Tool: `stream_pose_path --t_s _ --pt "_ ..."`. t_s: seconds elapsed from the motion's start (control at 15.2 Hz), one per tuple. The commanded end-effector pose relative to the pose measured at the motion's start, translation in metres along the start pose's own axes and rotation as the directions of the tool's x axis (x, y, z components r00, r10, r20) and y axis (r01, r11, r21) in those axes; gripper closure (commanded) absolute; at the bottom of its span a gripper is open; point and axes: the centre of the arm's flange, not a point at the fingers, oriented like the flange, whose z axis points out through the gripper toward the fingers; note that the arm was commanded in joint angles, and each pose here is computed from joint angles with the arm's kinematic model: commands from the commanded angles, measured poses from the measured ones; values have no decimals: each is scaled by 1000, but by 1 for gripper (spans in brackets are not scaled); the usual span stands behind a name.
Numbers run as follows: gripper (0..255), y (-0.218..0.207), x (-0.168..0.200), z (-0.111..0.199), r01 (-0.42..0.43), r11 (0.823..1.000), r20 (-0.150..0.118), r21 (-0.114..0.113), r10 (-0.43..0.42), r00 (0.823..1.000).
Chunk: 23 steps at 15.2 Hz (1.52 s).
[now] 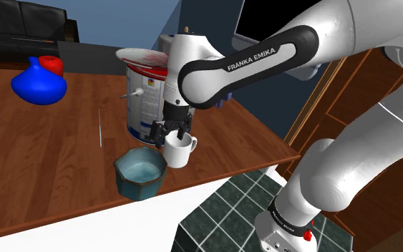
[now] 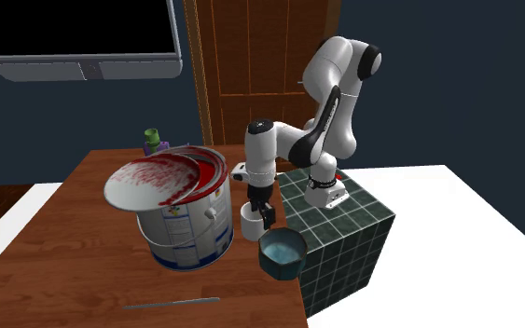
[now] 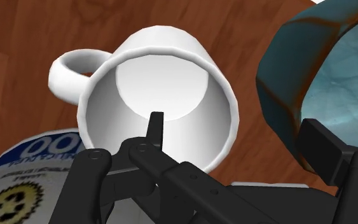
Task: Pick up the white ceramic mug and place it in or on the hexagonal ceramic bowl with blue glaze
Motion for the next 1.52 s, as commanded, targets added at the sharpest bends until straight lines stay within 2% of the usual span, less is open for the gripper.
stream_pose_path --t_s 0.0,0.4,0.46,1.06,1.45 --pt "0 0 0 4 0 1000 -1 0 0 1000" --pt "0 0 0 4 0 1000 -1 0 0 1000" --pt "255 0 0 4 0 1000 -1 0 0 1000" --pt "255 0 0 4 0 1000 -1 0 0 1000" --pt "255 -1 0 -28 0 1000 -1 0 0 1000"
